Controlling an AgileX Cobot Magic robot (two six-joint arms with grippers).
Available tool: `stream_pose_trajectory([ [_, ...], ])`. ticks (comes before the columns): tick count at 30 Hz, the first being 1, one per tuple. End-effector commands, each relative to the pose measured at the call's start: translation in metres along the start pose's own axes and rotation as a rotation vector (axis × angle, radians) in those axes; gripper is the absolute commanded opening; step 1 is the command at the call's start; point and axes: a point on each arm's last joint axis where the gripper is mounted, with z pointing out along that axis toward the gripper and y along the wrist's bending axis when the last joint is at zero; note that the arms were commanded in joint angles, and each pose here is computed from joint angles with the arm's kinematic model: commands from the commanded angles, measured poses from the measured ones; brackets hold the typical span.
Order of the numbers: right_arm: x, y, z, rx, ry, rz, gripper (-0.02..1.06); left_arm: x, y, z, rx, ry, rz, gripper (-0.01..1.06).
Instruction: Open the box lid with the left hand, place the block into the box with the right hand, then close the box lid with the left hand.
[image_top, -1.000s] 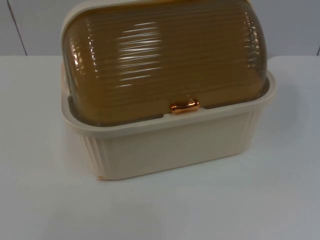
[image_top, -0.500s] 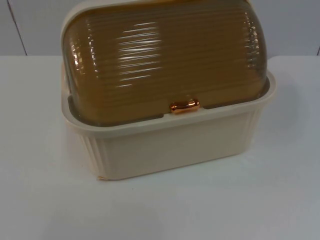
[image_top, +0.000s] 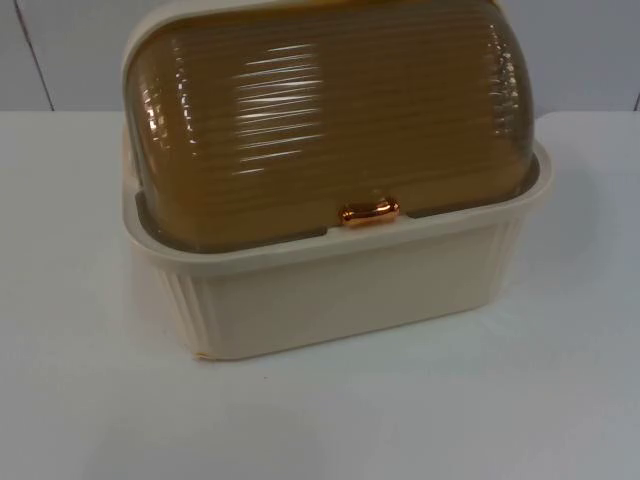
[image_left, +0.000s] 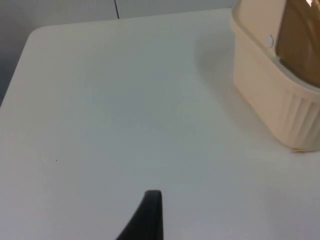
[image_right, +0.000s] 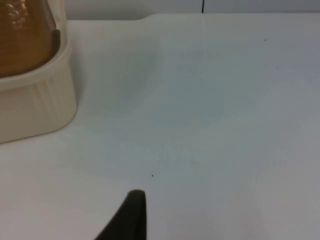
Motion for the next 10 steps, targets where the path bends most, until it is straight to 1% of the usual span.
stream_pose_trajectory([
  [1, 0.0001, -0.0001, 0.0003, 0.002, -0.006, 0.006, 1.05, 0.0009, 0.0006, 0.0006, -0.005, 0.0, 0.005, 0.93],
  [9, 0.0001, -0.0001, 0.0003, 0.003, -0.006, 0.007, 1.05, 0.0009, 0.0006, 0.0006, -0.005, 0.0, 0.005, 0.93],
  [10, 0.0001, -0.0001, 0.0003, 0.003, -0.006, 0.007, 1.05, 0.0009, 0.0006, 0.0006, -0.014, 0.001, 0.0, 0.93],
])
